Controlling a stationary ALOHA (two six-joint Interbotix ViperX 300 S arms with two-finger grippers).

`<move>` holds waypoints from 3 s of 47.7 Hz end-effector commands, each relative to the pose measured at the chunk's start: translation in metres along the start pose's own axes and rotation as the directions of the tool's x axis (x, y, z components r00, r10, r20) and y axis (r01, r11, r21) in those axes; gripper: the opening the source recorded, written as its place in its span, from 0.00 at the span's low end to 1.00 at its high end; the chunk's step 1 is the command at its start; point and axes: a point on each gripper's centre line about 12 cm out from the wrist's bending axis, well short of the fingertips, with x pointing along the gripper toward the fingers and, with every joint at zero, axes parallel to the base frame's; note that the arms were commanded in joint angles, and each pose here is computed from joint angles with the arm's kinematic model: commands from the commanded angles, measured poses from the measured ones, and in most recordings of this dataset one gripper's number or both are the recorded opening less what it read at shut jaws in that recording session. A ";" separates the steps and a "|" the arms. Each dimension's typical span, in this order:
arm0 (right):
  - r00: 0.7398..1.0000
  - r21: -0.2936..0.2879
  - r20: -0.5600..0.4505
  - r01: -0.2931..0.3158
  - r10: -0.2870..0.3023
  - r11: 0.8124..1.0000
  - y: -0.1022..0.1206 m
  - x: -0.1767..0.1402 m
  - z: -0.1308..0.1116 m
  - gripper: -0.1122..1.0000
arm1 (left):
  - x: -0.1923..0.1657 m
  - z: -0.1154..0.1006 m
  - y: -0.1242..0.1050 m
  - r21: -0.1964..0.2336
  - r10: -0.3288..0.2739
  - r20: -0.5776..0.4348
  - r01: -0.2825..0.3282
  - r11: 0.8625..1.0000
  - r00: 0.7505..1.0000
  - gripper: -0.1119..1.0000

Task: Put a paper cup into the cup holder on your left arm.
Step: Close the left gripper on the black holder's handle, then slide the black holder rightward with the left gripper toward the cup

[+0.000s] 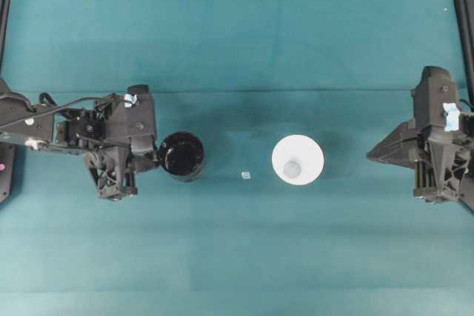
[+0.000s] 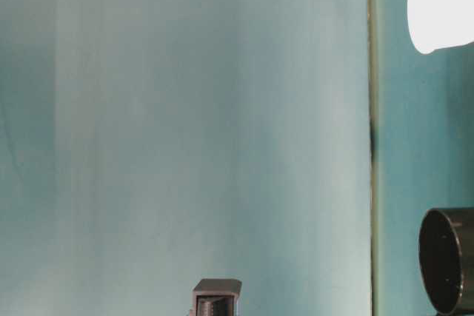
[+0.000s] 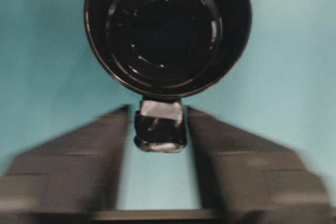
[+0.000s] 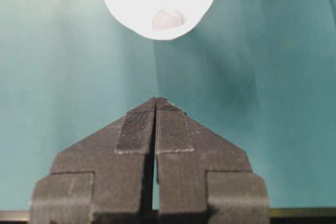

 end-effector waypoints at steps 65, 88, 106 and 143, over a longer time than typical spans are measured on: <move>1.000 0.008 0.020 -0.003 0.002 1.000 0.001 -0.003 0.009 0.09 | 0.020 0.085 -0.007 0.154 -0.021 0.239 -0.017 0.988 0.971 0.37; 1.000 0.008 0.018 -0.002 0.002 1.000 0.001 -0.003 0.009 0.09 | 0.031 0.083 -0.007 0.154 -0.021 0.239 -0.016 0.988 0.971 0.37; 1.000 0.011 0.017 0.001 -0.001 1.000 0.000 -0.003 0.008 0.09 | 0.034 0.084 -0.007 0.154 -0.023 0.252 -0.017 0.988 0.967 0.37; 1.000 0.019 0.015 0.009 -0.009 1.000 -0.002 -0.002 0.007 0.09 | 0.048 0.073 -0.009 0.156 -0.027 0.227 -0.009 0.988 0.974 0.37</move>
